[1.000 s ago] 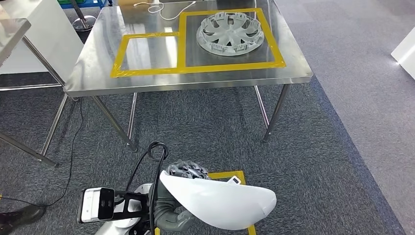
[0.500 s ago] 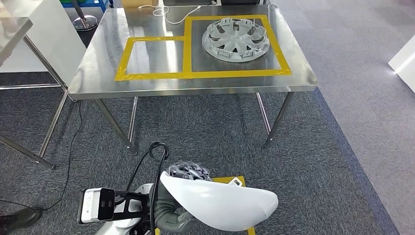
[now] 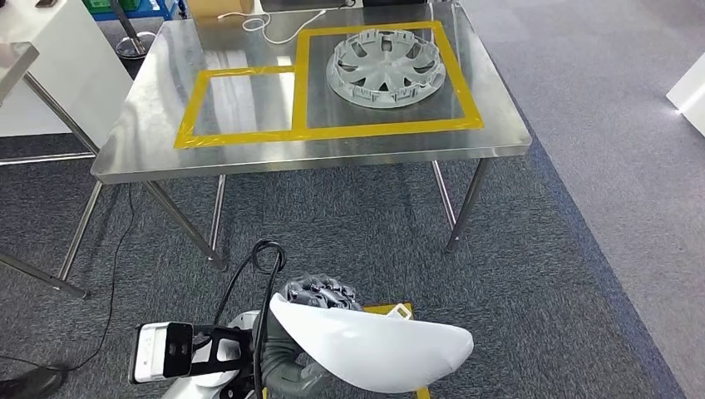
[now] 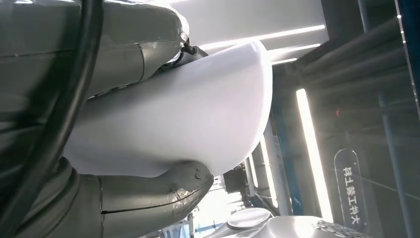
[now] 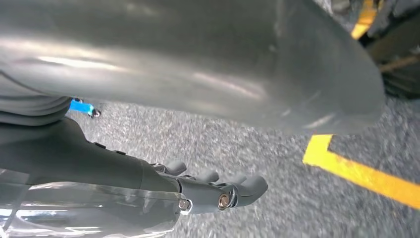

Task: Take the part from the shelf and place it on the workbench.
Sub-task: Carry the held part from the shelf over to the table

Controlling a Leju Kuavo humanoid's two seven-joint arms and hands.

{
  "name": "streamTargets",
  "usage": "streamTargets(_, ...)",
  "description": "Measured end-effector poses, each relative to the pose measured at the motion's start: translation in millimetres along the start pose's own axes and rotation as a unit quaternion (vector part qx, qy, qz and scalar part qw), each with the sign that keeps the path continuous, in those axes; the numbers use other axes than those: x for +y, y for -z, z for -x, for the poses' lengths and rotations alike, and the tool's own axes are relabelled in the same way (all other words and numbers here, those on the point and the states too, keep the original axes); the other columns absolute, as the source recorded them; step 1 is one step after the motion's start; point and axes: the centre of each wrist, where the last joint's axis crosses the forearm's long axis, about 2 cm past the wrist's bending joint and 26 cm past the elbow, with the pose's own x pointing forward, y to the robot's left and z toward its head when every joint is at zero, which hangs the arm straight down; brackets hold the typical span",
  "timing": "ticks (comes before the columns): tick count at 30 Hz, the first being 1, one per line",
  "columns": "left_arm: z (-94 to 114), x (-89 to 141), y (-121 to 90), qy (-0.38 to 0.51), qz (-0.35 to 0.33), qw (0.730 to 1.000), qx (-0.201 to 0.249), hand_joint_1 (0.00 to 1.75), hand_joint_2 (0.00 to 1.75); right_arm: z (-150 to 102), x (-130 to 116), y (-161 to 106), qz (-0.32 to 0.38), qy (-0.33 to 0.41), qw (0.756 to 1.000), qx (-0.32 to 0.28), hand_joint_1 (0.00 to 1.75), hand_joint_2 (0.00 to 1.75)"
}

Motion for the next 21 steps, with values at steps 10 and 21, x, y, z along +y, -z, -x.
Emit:
streamTargets(10,-2.1,0.3,0.5,0.001,0.002,1.000,-0.006,1.75,1.75,-2.2,1.1,0.2,0.000,0.001,1.000,-0.008,0.00,0.00)
streamTargets(21,-4.2,2.2,-2.7,0.000,0.000,1.000,-0.011,1.75,1.75,4.2,-4.8,-0.5,-0.005,-0.015,1.000,-0.002,0.00,0.00)
